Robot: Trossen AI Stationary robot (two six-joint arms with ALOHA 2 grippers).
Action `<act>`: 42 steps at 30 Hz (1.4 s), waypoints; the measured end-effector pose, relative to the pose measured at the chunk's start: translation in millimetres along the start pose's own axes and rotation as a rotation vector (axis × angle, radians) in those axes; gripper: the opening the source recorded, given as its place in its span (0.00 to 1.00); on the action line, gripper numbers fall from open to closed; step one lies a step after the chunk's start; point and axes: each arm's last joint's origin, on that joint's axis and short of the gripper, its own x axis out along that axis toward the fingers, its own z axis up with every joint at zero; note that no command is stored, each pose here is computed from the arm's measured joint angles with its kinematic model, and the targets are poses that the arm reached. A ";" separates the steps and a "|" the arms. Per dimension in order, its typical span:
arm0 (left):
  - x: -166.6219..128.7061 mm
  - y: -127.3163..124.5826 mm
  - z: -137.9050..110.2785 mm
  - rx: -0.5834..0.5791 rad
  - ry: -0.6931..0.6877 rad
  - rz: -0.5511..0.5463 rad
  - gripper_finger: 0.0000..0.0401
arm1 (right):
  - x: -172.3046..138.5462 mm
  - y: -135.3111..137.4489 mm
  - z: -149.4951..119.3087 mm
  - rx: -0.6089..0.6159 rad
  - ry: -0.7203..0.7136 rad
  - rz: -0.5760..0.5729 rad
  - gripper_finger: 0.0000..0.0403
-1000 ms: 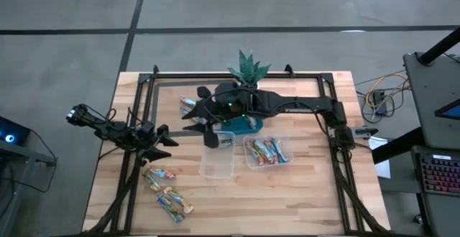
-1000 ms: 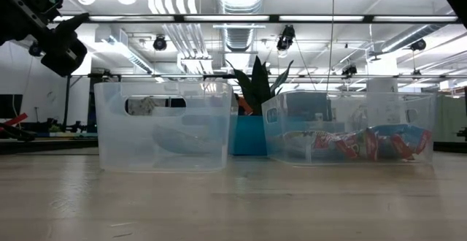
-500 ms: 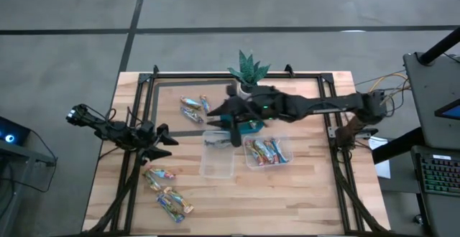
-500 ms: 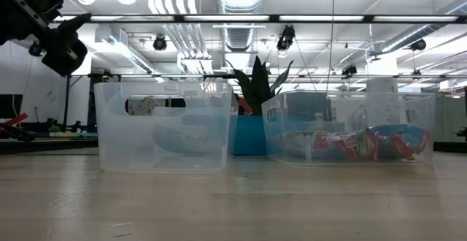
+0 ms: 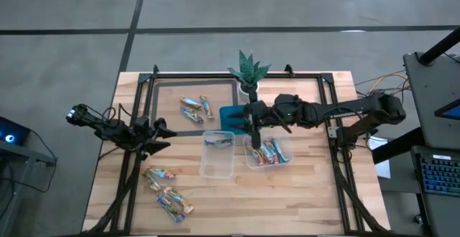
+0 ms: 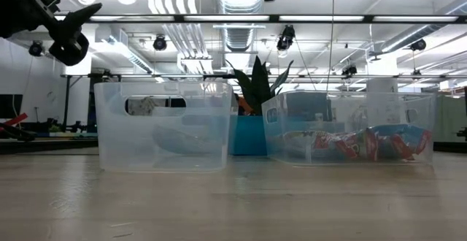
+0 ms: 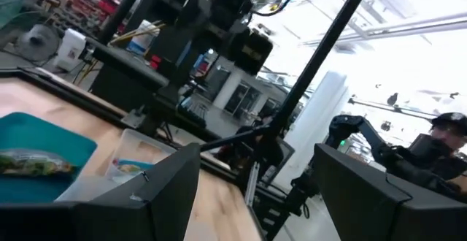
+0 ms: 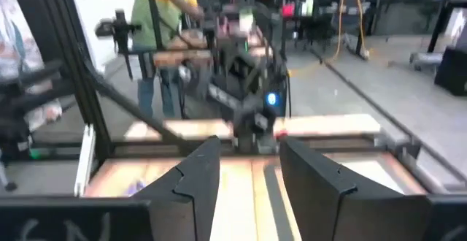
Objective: Pick and place Granola Bars by type
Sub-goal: Put the red granola bar into the right transparent bin
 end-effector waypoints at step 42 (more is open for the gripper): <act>55.5 -33.7 -6.2 0.180 1.433 0.283 0.62 | -3.0 6.5 -20.1 -0.008 0.063 0.135 0.34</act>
